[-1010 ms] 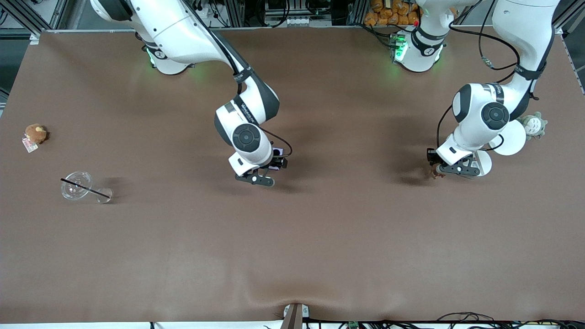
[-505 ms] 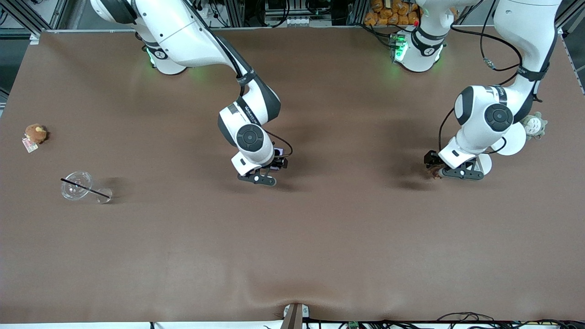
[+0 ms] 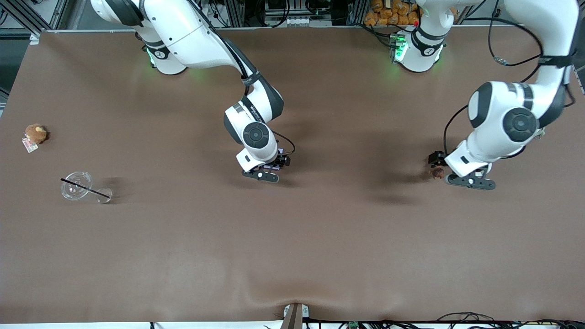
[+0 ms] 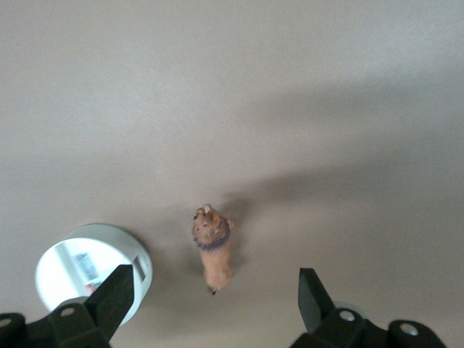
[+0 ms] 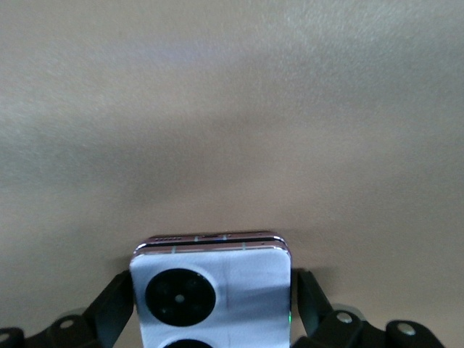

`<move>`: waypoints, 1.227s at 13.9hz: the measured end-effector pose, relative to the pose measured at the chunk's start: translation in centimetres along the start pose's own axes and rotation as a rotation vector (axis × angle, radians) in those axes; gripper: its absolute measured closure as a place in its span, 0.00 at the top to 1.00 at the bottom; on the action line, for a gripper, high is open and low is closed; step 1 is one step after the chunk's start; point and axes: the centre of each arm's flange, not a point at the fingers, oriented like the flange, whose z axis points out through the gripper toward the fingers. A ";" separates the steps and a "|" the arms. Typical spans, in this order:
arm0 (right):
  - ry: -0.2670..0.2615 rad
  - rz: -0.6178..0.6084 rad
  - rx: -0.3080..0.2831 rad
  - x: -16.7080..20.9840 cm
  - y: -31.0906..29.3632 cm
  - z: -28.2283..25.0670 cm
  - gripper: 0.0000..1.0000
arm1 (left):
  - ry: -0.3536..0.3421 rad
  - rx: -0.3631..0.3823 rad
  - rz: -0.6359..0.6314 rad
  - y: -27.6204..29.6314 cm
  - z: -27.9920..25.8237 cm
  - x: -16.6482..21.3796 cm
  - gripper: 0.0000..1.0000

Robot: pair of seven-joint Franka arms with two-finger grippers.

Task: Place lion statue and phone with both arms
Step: 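Lift the white phone with the right gripper while the left gripper withdraws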

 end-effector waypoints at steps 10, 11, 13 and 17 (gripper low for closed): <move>0.050 0.040 -0.007 3.0 1.8 -3.6 0.85 | 0.025 -0.005 -0.042 -1.7 -21.4 1.7 1.00; 0.071 0.052 -0.022 4.3 3.1 -6.1 0.85 | 0.037 -0.018 -0.045 -1.7 -22.1 1.7 1.00; 0.103 0.050 -0.048 6.9 6.8 -12.4 0.85 | 0.046 -0.039 -0.050 -1.8 -22.6 1.7 1.00; 0.098 -0.047 -0.078 12.4 16.8 -18.9 0.85 | 0.054 -0.041 -0.058 -2.2 -22.9 1.6 1.00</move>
